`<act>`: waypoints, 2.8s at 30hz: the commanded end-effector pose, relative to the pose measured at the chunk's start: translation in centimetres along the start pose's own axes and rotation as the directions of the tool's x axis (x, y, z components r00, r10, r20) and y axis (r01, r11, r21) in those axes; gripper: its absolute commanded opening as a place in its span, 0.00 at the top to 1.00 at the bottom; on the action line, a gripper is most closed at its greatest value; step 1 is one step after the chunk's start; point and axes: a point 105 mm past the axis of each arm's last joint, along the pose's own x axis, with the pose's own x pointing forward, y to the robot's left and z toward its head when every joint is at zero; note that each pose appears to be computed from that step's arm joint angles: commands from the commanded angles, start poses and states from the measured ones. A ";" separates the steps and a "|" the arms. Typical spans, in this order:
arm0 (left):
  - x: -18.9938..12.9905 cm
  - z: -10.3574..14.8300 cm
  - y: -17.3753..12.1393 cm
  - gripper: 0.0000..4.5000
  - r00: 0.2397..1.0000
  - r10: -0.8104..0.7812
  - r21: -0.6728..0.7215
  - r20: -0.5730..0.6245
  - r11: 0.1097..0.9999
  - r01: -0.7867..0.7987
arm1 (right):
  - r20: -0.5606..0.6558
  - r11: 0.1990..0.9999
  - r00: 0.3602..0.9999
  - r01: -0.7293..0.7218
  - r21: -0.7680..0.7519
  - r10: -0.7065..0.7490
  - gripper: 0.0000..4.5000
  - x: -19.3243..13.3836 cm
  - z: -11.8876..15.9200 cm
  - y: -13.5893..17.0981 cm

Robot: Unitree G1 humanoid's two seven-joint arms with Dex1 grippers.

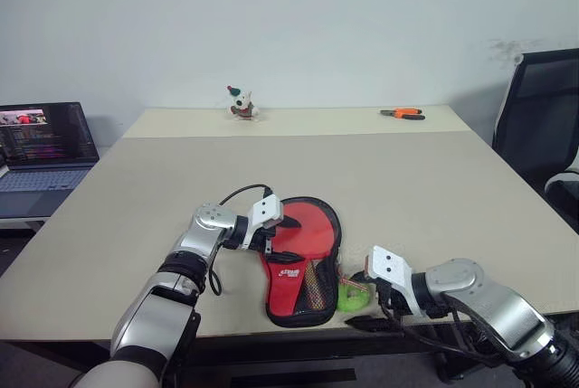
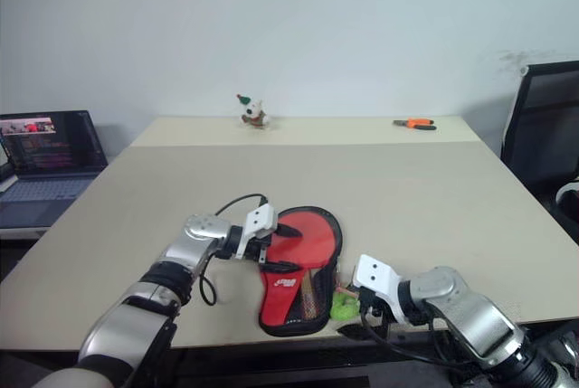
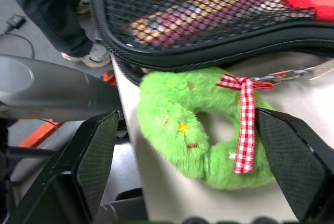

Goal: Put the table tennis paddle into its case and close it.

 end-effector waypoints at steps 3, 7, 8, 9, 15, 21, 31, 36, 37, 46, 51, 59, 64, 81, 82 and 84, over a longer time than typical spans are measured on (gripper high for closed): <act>0.3 -0.9 -0.6 0.00 0.999 -0.024 -0.008 -0.036 1.000 0.023 | -0.038 0.994 0.998 0.049 -0.097 -0.053 0.46 0.1 -0.6 -0.8; 0.5 -1.1 -1.0 0.00 0.998 -0.041 -0.005 -0.040 0.999 0.041 | -0.016 0.989 0.997 0.068 -0.130 -0.070 0.78 -0.1 0.0 -1.3; 0.5 -1.2 -1.2 0.00 0.998 -0.050 -0.006 -0.042 0.999 0.050 | -0.008 0.990 0.997 0.070 -0.126 -0.072 0.84 -0.2 0.2 -1.4; 0.6 -1.3 -1.3 0.00 0.997 -0.057 -0.008 -0.044 0.998 0.057 | 0.000 0.991 0.998 0.068 -0.118 -0.069 0.91 -0.5 0.4 -1.4; 1.0 -2.0 -2.5 0.00 0.991 -0.117 -0.030 -0.060 0.993 0.116 | -0.057 0.994 0.998 0.024 -0.109 -0.030 0.99 -2.5 -1.3 -1.0; 2.0 -2.1 -2.7 0.00 0.990 -0.123 -0.035 -0.064 0.992 0.121 | -0.041 0.999 0.999 -0.022 -0.045 0.020 0.99 -4.4 -1.3 -0.4; 3.6 -2.4 -2.0 0.00 0.995 -0.062 -0.057 -0.082 0.997 0.057 | 0.053 0.995 0.994 -0.096 -0.009 0.096 0.99 -3.7 1.5 1.6; 3.7 -3.0 -2.2 0.00 0.991 -0.063 -0.023 -0.121 0.998 0.061 | 0.067 0.993 0.991 -0.116 -0.003 0.116 0.99 -3.0 1.9 2.1; 3.6 -3.2 -2.3 0.00 0.989 -0.067 -0.013 -0.133 0.998 0.066 | 0.064 0.993 0.991 -0.119 -0.002 0.119 0.99 -3.0 1.8 2.2; 4.1 -4.0 -2.6 0.00 0.984 -0.067 -0.010 -0.166 0.998 0.066 | 0.069 0.989 0.988 -0.143 0.030 0.140 0.99 -3.5 1.8 3.3; 4.8 -3.8 -2.6 0.00 0.984 -0.069 -0.019 -0.166 0.998 0.067 | 0.089 0.982 0.981 -0.178 0.061 0.172 0.99 -3.9 2.2 4.6; 5.6 -3.3 -2.4 0.00 0.985 -0.055 -0.019 -0.165 0.998 0.053 | 0.206 0.941 0.949 -0.279 0.191 0.240 0.99 -3.7 4.0 8.1; 5.8 -3.1 -2.2 0.00 0.985 -0.047 -0.017 -0.163 0.999 0.045 | 0.270 0.914 0.937 -0.297 0.278 0.223 0.99 -2.6 4.6 9.3; 5.2 -3.2 -1.9 0.00 0.982 -0.043 0.003 -0.185 0.999 0.045 | 0.381 0.845 0.874 -0.431 0.317 0.302 0.99 -1.7 6.6 13.2; 5.1 -3.2 -1.8 0.00 0.982 -0.042 0.003 -0.186 0.999 0.043 | 0.386 0.842 0.870 -0.437 0.316 0.307 0.99 -1.8 6.7 13.3; 4.8 -3.2 -1.7 0.00 0.982 -0.036 0.003 -0.188 0.999 0.037 | 0.394 0.837 0.862 -0.451 0.310 0.319 0.99 -2.3 6.8 13.6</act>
